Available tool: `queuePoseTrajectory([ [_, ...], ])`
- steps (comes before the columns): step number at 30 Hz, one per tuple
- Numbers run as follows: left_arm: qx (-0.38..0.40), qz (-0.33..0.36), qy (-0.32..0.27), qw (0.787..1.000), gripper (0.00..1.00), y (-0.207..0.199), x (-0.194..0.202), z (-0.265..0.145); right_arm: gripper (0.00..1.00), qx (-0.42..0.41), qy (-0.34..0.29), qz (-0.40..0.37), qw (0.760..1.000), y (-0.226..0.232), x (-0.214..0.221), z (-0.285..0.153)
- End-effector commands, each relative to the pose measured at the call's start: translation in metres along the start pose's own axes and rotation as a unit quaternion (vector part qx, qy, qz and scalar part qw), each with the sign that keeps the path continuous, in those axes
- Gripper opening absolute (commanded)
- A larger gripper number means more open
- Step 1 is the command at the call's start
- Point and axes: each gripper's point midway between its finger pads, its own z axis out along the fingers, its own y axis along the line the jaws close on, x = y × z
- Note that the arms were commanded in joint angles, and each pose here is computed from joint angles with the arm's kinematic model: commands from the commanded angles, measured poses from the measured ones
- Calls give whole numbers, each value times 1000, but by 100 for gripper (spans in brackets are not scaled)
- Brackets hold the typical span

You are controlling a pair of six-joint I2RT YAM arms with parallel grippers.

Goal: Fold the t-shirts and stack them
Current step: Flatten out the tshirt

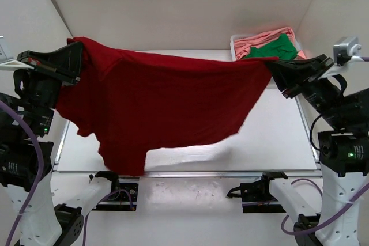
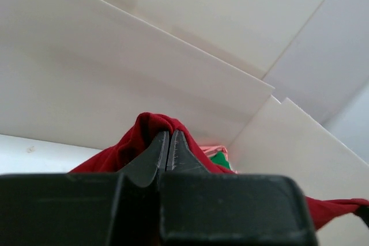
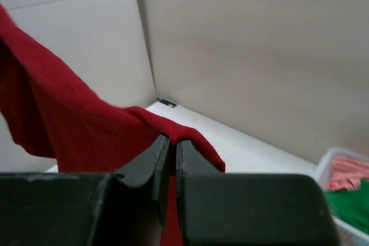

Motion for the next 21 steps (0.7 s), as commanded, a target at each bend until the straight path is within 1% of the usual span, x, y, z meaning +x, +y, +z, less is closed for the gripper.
queuePoseTrajectory([
  [1,2,-1,54,999,0,6,33,15,0,-29,6,38,999,-3,7,16],
  [2,-3,4,59,998,0,12,41,24,0,-29,8,41,999,-8,12,19],
  [3,-14,10,83,996,0,25,64,32,0,-27,21,51,998,-17,24,29],
  [4,-26,9,100,995,0,39,86,43,0,-22,48,74,996,-30,49,42],
  [5,-32,12,96,995,0,48,94,54,0,-12,59,69,996,-41,62,50],
  [6,-49,15,130,990,0,67,127,62,0,-11,78,83,993,-50,81,65],
  [7,-56,17,136,989,0,81,145,73,0,-9,112,94,989,-61,111,84],
  [9,-83,28,175,981,0,111,183,100,0,-3,166,113,980,-88,159,117],
  [10,-95,42,196,975,0,126,201,119,0,-5,168,111,980,-91,160,127],
  [11,-96,51,203,973,0,130,201,129,0,5,196,121,973,-104,188,141],
  [12,-106,57,215,969,0,138,209,149,0,9,207,109,972,-116,198,158],
  [13,-116,68,242,961,0,154,231,164,0,22,202,85,975,-124,188,170],
  [14,-119,77,241,960,0,160,230,185,0,56,236,90,966,-146,218,180],
  [15,-109,94,218,965,0,151,208,201,0,72,240,68,966,-160,220,196],
  [16,-124,99,234,959,0,166,222,215,0,73,216,36,973,-165,195,210],
  [17,-120,113,213,963,0,163,207,238,0,84,233,31,968,-177,210,221],
  [18,-100,123,173,972,0,139,168,248,1,96,218,8,971,-188,194,236],
  [19,-123,128,184,967,0,157,178,258,0,91,189,-19,977,-186,169,251],
  [20,-108,136,147,974,0,140,150,267,0,97,160,-38,982,-184,139,258],
  [21,-106,135,124,977,0,138,132,268,0,98,148,-48,983,-184,132,262],
])
